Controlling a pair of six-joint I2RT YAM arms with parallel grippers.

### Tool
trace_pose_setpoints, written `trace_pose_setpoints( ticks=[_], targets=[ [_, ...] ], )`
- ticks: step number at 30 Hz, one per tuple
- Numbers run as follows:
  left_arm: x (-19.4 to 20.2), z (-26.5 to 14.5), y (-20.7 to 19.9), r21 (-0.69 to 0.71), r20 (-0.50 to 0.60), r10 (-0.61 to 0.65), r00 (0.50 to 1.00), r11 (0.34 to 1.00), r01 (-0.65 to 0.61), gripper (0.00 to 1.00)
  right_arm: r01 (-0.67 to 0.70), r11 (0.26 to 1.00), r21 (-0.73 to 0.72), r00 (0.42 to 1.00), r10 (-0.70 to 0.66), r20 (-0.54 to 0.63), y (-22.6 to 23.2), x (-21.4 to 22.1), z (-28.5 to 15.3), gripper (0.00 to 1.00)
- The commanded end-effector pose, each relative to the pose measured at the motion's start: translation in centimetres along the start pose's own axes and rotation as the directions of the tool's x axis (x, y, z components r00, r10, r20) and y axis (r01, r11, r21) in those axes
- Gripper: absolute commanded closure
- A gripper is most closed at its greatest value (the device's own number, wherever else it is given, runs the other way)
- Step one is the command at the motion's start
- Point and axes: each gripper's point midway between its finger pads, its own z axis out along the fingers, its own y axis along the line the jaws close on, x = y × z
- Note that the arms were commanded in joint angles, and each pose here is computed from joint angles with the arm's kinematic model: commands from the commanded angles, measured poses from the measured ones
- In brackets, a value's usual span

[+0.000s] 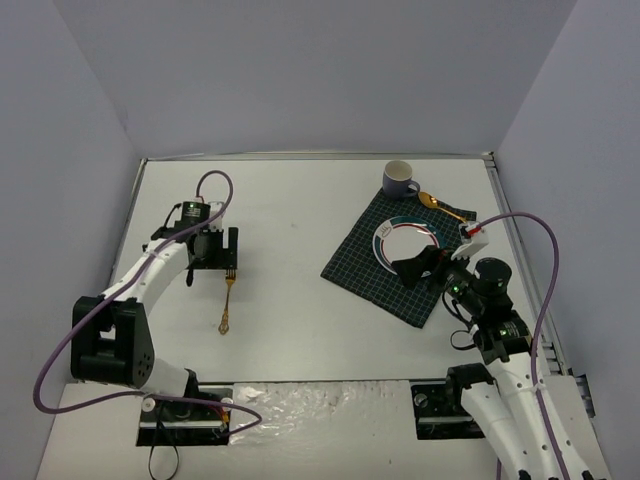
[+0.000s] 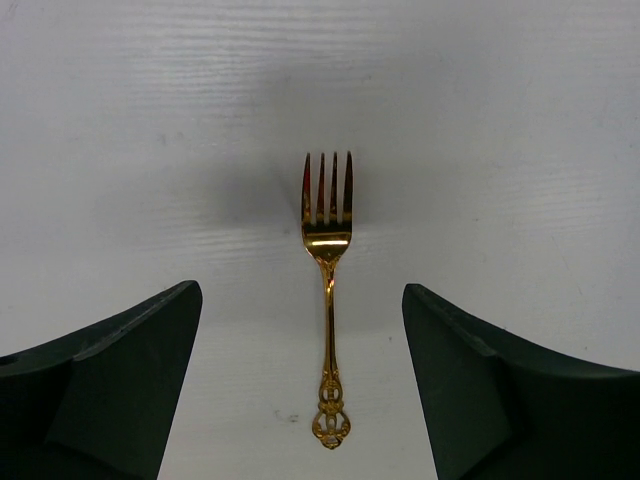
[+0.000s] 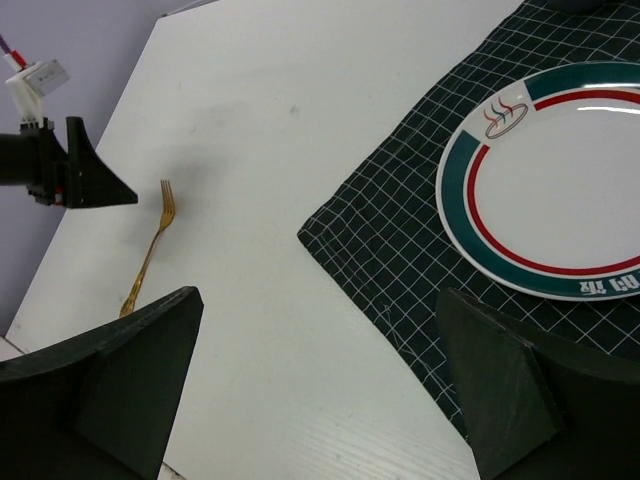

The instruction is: Set the dinner table for one person

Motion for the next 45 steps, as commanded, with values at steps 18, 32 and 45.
trace_pose_setpoints(
  ticks=[18, 32, 45],
  targets=[
    [-2.3, 5.8, -0.9, 0.519, 0.101, 0.135, 0.986, 0.838, -0.168, 0.44, 0.077, 0.981, -0.176, 0.997, -0.074, 0.021, 3.4, 0.2, -0.9, 0.00],
    [-0.7, 6.8, -1.7, 0.586, 0.062, 0.145, 0.988, 0.796, -0.154, 0.56, 0.084, 0.982, -0.167, 0.996, -0.081, 0.023, 3.2, 0.3, -0.9, 0.00],
    [0.1, 6.4, -1.9, 0.599, 0.045, 0.148, 0.988, 0.787, -0.146, 0.91, 0.088, 0.981, -0.171, 0.996, -0.083, 0.035, 3.3, 0.3, -1.2, 0.00]
  ],
)
